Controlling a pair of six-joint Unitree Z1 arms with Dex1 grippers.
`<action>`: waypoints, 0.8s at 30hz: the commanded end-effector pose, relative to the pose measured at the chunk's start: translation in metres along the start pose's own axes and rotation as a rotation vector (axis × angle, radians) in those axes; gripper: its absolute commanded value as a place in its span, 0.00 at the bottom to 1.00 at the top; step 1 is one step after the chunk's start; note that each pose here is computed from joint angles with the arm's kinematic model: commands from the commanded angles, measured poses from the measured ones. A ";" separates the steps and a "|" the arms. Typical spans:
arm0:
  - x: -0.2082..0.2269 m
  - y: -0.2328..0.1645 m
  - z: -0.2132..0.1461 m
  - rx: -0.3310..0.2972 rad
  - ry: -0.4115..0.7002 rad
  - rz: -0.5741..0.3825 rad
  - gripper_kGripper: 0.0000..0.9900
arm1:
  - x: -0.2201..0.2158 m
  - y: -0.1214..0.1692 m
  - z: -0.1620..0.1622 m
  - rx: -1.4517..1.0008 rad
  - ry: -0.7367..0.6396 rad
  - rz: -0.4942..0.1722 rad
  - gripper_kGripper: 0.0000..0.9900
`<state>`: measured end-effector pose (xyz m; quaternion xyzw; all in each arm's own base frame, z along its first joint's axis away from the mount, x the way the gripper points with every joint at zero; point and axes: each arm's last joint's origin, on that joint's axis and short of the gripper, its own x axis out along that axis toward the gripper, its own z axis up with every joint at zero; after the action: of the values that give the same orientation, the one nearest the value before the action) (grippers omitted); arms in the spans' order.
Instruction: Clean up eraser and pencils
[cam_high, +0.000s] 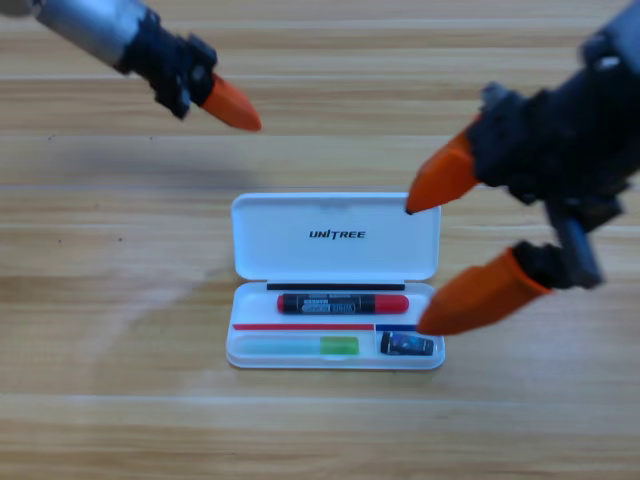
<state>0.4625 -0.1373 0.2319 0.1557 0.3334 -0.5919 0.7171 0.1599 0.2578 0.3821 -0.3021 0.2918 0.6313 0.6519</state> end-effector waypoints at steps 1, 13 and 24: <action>0.046 0.017 -0.047 -0.071 0.036 -0.070 0.00 | -0.046 0.022 -0.015 -0.017 -0.126 -0.050 0.94; 0.077 -0.027 -0.034 -0.033 0.085 -0.200 0.00 | -0.054 0.028 -0.021 -0.021 -0.160 -0.070 0.95; 0.060 -0.078 -0.006 0.042 0.091 -0.230 0.00 | -0.050 0.027 -0.023 -0.015 -0.158 -0.069 0.95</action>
<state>0.4129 -0.1852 0.1834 0.1483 0.3796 -0.6518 0.6396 0.1288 0.2141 0.4123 -0.2730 0.2125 0.6388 0.6872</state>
